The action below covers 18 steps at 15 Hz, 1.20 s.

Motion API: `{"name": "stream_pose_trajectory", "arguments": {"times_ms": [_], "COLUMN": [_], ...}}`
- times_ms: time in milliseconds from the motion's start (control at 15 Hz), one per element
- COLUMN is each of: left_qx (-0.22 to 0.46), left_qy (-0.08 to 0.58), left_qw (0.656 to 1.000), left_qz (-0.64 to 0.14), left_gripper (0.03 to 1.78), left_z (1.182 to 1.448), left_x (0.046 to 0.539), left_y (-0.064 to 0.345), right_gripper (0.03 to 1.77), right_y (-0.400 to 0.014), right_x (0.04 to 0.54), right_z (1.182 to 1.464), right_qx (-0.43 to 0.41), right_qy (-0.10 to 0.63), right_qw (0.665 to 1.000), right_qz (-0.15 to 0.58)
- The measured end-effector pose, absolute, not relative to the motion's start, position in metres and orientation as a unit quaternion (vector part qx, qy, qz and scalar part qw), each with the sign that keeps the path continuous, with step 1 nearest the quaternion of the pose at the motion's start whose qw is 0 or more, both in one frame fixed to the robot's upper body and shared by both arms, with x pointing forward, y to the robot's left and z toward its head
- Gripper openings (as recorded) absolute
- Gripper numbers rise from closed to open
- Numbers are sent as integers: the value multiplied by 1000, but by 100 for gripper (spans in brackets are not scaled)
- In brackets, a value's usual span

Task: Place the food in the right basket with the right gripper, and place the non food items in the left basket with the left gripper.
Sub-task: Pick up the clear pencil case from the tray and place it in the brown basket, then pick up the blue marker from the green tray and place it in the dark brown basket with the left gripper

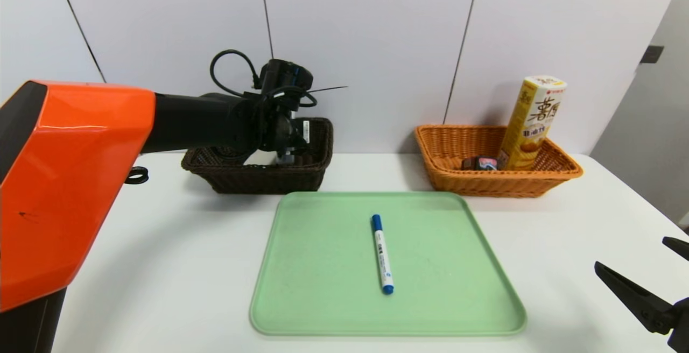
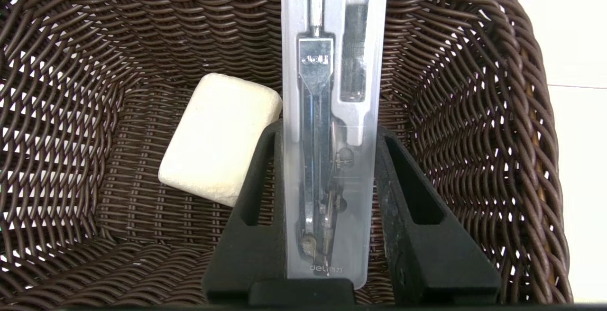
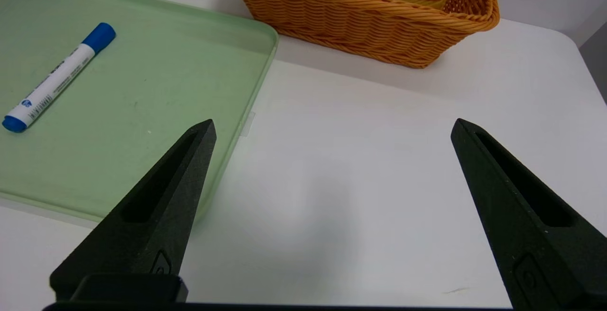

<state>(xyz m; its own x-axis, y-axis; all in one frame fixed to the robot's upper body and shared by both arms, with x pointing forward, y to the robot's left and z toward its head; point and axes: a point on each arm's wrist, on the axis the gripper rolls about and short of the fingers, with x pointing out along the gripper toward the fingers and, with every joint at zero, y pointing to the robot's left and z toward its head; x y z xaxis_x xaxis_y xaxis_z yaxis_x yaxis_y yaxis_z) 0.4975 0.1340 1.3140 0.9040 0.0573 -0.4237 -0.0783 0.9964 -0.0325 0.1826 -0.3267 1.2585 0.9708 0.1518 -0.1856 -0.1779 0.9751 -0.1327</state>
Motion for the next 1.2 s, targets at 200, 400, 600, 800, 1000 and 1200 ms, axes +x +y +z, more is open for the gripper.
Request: {"name": "stream_pose_trajectory", "arguments": {"times_ms": [200, 400, 600, 800, 1000, 1200], "left_qx": [-19, -18, -18, -24, -36, -39], "left_qy": [223, 226, 224, 207, 181, 164], "left_qw": [974, 973, 974, 977, 983, 985], "left_qz": [36, 38, 39, 32, 3, -22], "left_gripper": [76, 106, 127, 141, 150, 156], "left_z": [1313, 1312, 1313, 1327, 1356, 1374], "left_x": [498, 498, 498, 492, 467, 432], "left_y": [136, 137, 137, 135, 120, 92], "right_gripper": [171, 171, 171, 171, 171, 171], "right_y": [-327, -327, -327, -327, -327, -327], "right_x": [183, 183, 183, 183, 183, 182], "right_z": [1258, 1258, 1258, 1258, 1258, 1258], "right_qx": [-74, -74, -75, -75, -75, -75], "right_qy": [88, 89, 88, 88, 88, 88], "right_qw": [990, 990, 990, 990, 990, 990], "right_qz": [83, 83, 83, 83, 84, 84]}}
